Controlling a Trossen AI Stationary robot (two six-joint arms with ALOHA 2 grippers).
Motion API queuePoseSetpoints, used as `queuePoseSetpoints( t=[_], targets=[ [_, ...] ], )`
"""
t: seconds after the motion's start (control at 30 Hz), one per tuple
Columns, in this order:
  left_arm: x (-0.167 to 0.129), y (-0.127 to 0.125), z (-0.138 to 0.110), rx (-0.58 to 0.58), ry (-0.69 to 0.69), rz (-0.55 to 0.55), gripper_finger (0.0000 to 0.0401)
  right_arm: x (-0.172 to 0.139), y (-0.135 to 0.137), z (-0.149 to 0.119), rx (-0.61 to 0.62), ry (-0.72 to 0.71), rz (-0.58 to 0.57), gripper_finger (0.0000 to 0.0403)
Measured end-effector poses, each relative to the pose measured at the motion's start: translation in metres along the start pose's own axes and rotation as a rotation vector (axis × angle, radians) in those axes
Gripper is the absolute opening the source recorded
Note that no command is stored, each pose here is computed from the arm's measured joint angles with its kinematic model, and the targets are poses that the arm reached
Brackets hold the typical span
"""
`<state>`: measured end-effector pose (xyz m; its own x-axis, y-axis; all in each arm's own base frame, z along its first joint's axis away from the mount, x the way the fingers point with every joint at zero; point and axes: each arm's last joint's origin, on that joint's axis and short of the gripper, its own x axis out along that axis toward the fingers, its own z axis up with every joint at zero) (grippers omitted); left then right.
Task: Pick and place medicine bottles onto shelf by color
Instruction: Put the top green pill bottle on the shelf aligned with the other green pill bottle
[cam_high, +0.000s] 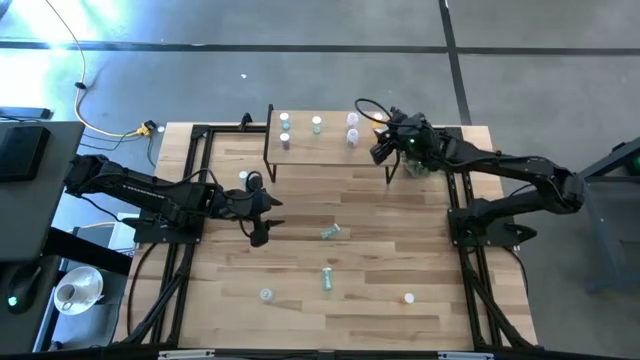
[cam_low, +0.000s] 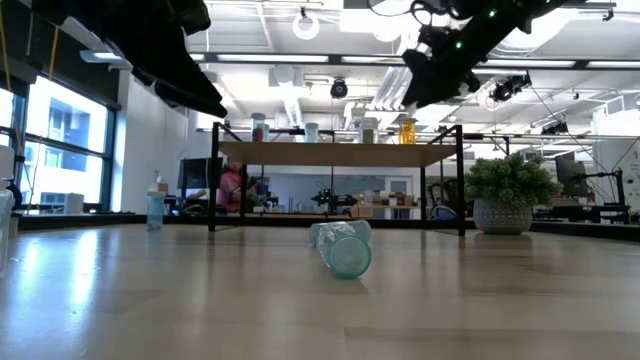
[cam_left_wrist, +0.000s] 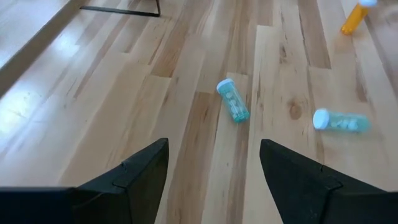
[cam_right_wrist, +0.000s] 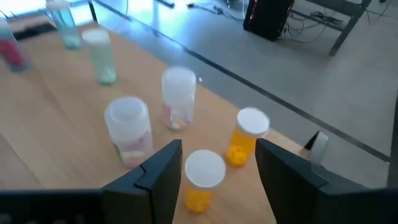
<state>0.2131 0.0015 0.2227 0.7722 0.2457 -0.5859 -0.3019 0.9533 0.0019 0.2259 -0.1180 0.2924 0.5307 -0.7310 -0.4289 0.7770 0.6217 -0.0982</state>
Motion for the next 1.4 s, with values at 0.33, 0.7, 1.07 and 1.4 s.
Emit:
queuePoseSetpoints(
  t=[0.33,0.7,1.07,1.4],
  targets=[
    [0.029,-0.021,0.005,0.009,-0.094,-0.056,0.0243,-0.024,-0.002,0.006,0.041,-0.027,0.171,0.0195],
    [0.077,-0.036,-0.007,0.006,-0.113,-0.065,0.0243,-0.033,0.012,0.003,0.0,-0.023,0.226,0.0195],
    [0.125,-0.05,-0.009,0.016,-0.083,-0.057,0.0243,-0.034,0.014,0.003,-0.004,-0.026,0.226,0.0195],
    [0.155,-0.042,-0.002,0.016,0.011,0.006,0.0243,-0.034,0.014,0.002,-0.01,-0.014,0.224,0.0195]
  ],
)
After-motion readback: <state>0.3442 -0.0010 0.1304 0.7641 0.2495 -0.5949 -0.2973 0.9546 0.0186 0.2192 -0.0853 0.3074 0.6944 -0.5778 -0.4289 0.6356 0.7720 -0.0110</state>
